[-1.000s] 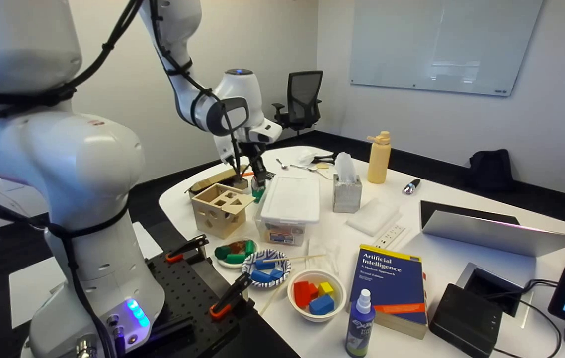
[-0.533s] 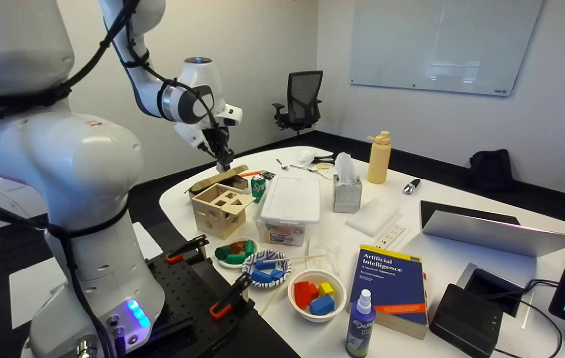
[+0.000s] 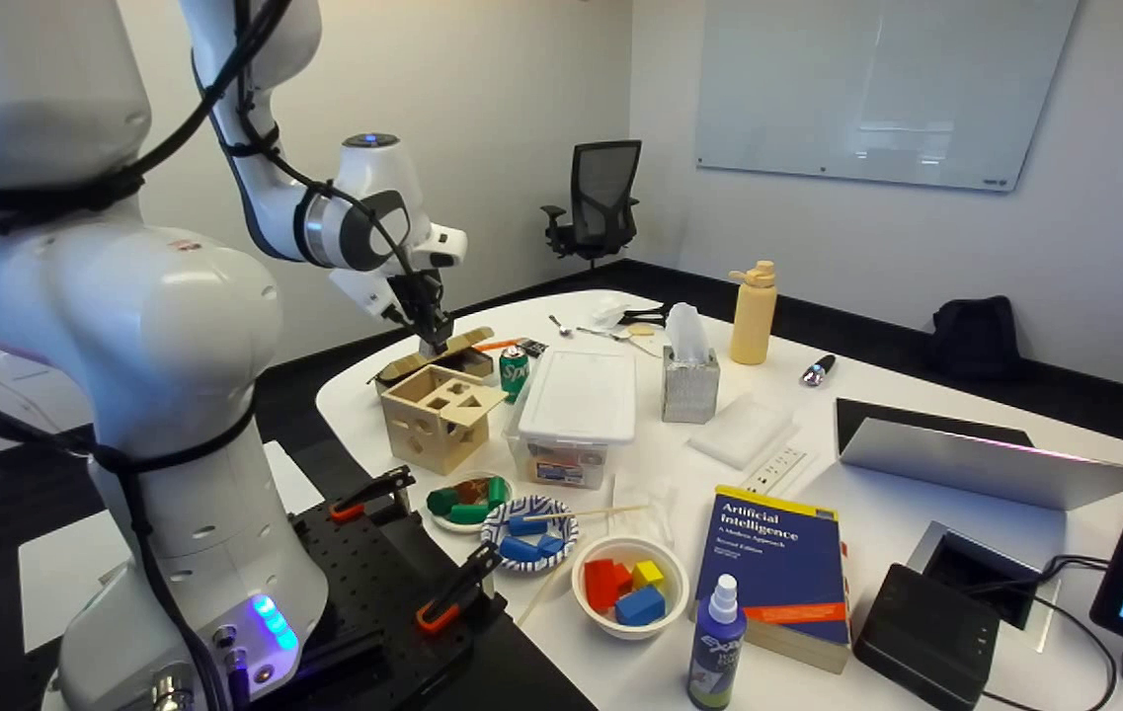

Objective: Put the cube in the bowl into the box

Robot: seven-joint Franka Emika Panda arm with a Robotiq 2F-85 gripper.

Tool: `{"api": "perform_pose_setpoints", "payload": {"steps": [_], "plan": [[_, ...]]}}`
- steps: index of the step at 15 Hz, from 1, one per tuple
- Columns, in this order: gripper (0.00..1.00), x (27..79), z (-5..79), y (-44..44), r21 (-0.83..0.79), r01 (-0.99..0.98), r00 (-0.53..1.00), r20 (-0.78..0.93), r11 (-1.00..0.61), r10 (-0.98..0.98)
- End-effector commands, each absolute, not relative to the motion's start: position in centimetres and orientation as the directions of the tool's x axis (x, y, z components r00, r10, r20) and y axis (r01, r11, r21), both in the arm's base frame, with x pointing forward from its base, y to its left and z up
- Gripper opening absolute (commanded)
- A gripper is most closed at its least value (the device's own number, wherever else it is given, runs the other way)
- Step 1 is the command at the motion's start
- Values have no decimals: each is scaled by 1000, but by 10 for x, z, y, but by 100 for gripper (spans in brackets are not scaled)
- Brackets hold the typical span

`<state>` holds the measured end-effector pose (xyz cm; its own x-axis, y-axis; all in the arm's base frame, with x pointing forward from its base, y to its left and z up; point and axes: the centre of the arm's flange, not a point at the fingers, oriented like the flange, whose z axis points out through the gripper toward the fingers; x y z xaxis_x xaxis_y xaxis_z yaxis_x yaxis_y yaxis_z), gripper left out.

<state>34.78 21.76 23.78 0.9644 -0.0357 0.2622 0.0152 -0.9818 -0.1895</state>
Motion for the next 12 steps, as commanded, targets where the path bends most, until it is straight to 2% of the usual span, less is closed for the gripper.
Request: {"api": "perform_pose_setpoints", "payload": {"steps": [1,12], "plan": [[9,338,216,224,-184,38,956,293,-982,-18],[9,333,155,247,-125,111,955,288,-986,71]]}}
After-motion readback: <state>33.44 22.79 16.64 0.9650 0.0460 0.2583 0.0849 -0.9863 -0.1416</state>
